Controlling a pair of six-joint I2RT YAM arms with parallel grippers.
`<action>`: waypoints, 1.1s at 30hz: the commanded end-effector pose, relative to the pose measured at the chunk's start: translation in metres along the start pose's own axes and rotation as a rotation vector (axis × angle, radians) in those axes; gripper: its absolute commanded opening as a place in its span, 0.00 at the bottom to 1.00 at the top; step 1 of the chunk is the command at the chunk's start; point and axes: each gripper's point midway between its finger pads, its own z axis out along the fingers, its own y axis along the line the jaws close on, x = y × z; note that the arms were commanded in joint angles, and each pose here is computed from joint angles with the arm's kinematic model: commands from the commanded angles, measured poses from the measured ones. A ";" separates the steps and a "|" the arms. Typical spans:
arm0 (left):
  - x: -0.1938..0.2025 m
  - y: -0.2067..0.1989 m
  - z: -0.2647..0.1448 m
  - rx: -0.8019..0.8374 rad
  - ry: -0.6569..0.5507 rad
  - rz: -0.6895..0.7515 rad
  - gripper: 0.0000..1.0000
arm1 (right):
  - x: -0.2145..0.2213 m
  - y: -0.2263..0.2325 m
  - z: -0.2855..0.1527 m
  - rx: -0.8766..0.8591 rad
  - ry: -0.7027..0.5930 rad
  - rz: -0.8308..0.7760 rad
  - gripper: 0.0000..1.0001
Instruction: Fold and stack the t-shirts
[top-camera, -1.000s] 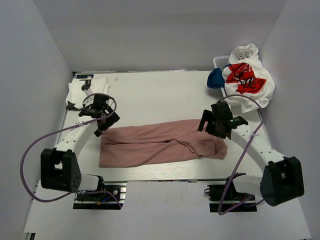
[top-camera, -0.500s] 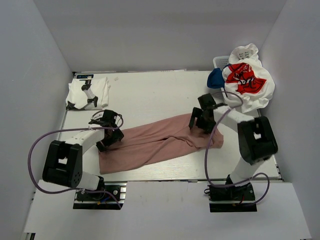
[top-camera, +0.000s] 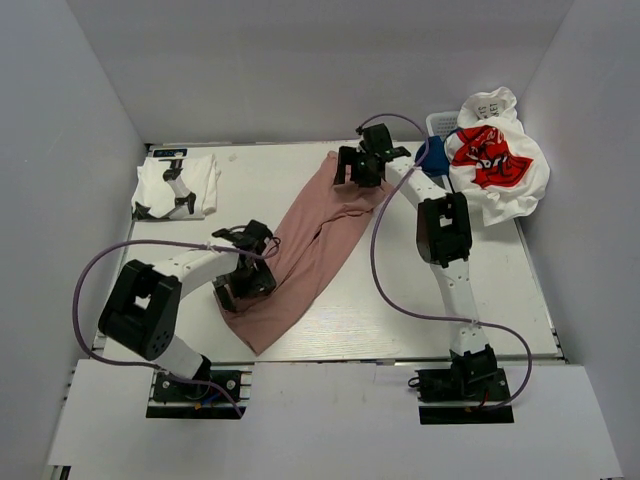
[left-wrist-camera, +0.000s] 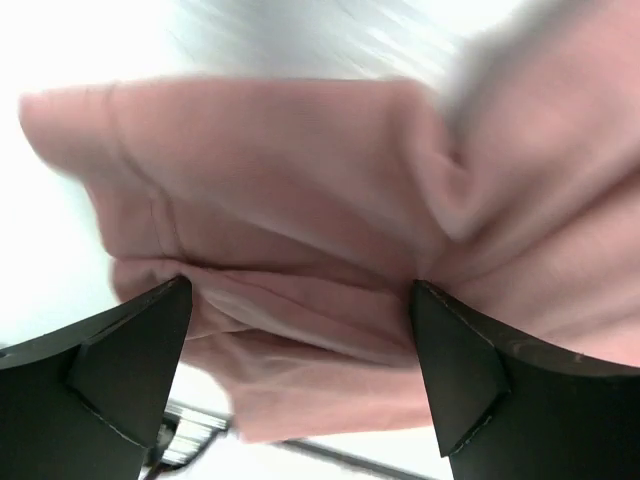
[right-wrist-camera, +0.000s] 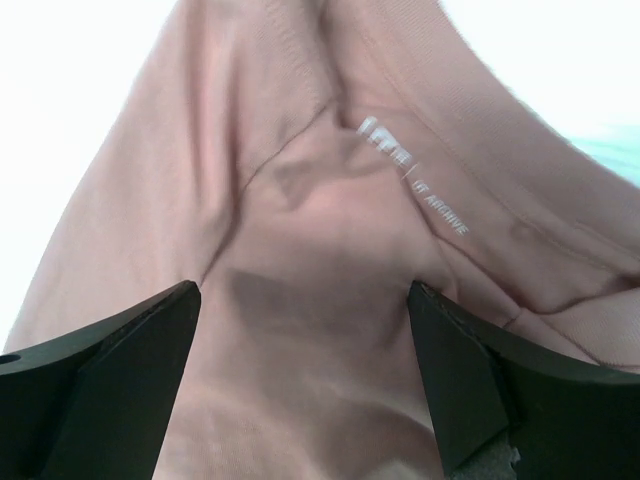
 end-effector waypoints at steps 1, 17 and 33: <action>-0.011 0.005 -0.034 -0.078 -0.052 0.027 1.00 | -0.019 0.022 -0.025 -0.084 -0.073 -0.147 0.90; 0.060 -0.053 -0.017 0.175 0.106 0.592 1.00 | 0.056 0.014 -0.076 0.181 0.118 -0.060 0.90; 0.074 -0.135 -0.020 0.444 0.261 0.761 1.00 | 0.066 0.000 0.024 0.131 0.177 0.056 0.90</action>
